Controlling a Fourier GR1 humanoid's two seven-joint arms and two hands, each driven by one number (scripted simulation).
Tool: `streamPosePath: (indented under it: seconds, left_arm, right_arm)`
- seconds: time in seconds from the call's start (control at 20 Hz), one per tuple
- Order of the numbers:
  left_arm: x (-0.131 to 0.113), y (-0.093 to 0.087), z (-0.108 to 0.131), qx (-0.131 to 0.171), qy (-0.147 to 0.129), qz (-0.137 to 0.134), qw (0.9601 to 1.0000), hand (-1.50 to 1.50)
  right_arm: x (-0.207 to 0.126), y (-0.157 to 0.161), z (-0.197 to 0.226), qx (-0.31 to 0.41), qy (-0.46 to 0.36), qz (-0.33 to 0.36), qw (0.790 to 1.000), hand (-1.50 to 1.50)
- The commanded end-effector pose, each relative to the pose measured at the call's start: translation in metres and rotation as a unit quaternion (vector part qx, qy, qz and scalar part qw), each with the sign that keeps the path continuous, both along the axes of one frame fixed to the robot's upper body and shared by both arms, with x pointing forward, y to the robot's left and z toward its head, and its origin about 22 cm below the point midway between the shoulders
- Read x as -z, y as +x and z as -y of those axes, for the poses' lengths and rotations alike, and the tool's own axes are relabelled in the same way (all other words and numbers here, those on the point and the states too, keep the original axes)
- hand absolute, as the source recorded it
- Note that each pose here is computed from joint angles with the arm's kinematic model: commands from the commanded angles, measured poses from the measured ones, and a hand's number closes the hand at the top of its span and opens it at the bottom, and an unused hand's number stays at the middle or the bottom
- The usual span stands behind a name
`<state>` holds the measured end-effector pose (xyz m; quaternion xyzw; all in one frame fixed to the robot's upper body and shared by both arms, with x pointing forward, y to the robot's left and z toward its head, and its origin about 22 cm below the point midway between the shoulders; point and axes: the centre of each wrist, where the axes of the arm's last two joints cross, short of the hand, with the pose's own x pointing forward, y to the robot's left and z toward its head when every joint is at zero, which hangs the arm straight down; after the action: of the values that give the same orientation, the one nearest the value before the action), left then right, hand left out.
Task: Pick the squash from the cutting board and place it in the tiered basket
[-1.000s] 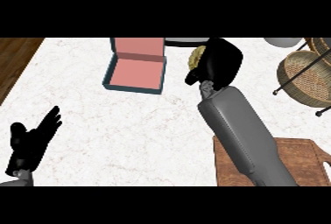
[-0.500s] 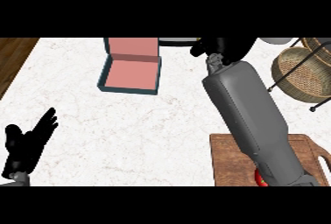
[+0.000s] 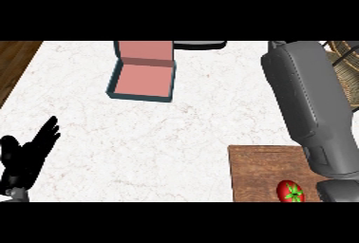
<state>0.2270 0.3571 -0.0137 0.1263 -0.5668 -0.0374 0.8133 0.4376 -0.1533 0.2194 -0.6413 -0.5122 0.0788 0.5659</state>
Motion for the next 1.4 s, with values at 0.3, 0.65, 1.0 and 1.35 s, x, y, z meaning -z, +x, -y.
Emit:
streamPosePath:
  seconds: [0.3, 0.65, 1.0, 1.35]
  left_arm:
    - [0.002, 0.004, 0.002, 0.012, 0.0, 0.005, 0.9999, 0.0]
    - [0.011, -0.003, 0.011, 0.008, -0.009, -0.008, 0.9999, 0.0]
    - [0.0, 0.003, 0.004, 0.019, 0.005, 0.003, 0.9998, 0.0]
    - [-0.005, 0.018, 0.008, 0.014, -0.003, 0.011, 0.9998, 0.0]
  right_arm:
    - [-0.019, 0.021, 0.087, -0.023, 0.082, 0.117, 0.989, 1.5]
    - [-0.011, 0.027, 0.144, -0.023, 0.088, 0.113, 0.99, 1.5]
    - [-0.002, 0.011, 0.213, 0.04, -0.162, -0.062, 0.984, 1.5]
    - [-0.038, 0.007, 0.231, 0.028, -0.236, -0.128, 0.963, 1.5]
